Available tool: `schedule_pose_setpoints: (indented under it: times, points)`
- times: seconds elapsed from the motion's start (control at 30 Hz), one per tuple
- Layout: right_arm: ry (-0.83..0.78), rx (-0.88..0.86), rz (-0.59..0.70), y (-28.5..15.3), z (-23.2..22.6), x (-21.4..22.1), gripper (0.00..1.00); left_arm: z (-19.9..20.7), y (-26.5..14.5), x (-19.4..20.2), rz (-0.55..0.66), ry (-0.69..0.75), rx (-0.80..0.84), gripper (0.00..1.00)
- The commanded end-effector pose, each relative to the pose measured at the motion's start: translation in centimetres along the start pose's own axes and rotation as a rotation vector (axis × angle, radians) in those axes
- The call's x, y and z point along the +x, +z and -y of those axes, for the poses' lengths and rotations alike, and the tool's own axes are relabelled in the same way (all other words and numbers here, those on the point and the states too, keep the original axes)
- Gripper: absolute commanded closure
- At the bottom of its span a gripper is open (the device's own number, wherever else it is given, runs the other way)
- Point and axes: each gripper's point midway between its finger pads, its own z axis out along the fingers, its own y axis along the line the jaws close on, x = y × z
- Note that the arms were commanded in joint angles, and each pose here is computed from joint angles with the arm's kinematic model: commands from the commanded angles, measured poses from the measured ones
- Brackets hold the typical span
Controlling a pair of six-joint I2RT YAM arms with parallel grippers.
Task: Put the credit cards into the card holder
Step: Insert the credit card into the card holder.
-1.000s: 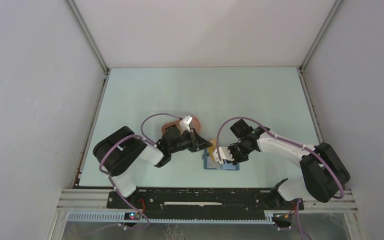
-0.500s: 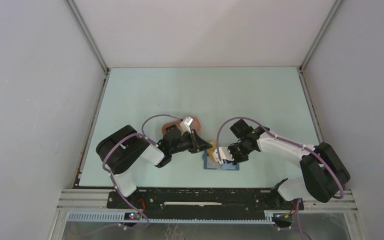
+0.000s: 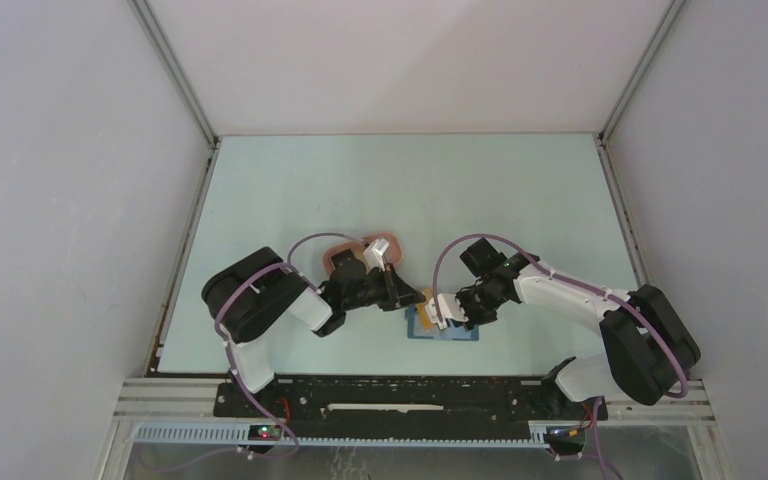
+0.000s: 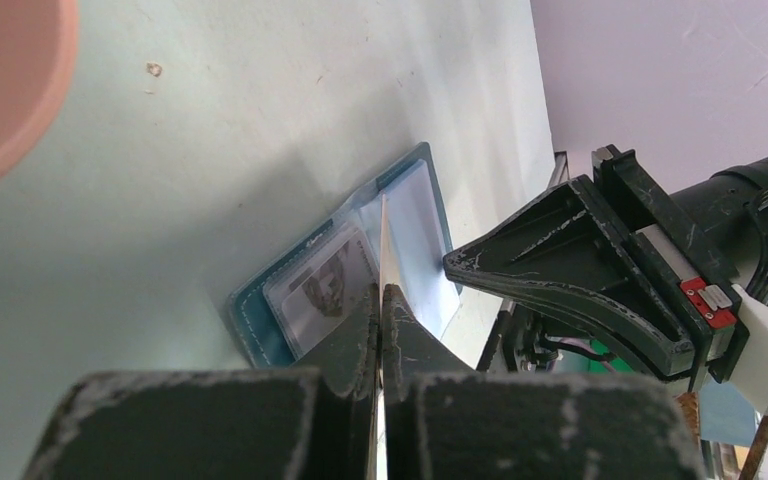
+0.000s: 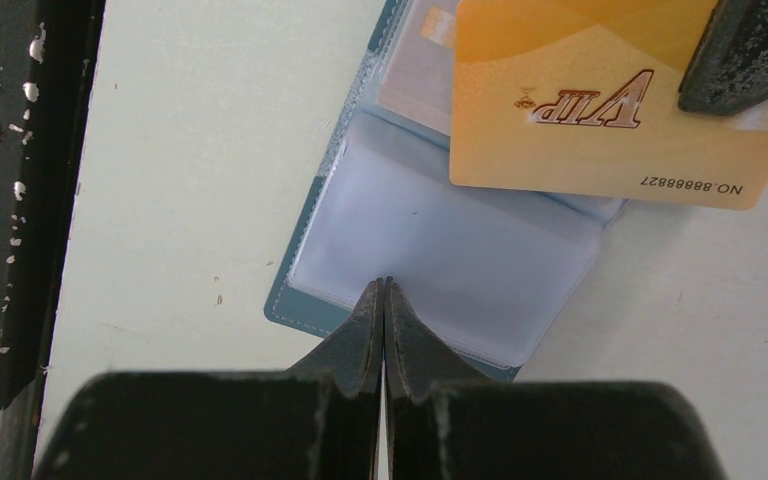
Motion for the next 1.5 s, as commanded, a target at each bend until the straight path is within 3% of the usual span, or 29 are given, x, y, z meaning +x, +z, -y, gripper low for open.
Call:
schedule_pose_setpoints:
  times: [0.0,0.53,0.87,1.47]
  points:
    - [-0.005,0.000,-0.001,0.2,0.1,-0.2,0.97,2.2,1.1,-0.7,0.004,0.034,0.076,1.00]
    - [-0.005,0.007,0.001,0.2,0.2,-0.4,0.97,2.3,1.9,1.2,-0.060,0.013,0.070,1.00]
    - [-0.008,0.013,0.003,0.1,0.3,-0.5,0.96,0.5,1.7,2.1,-0.109,-0.022,-0.048,1.00]
    - [-0.020,0.020,-0.003,0.2,0.5,-0.7,0.95,0.0,2.1,3.8,-0.227,-0.074,-0.102,1.00]
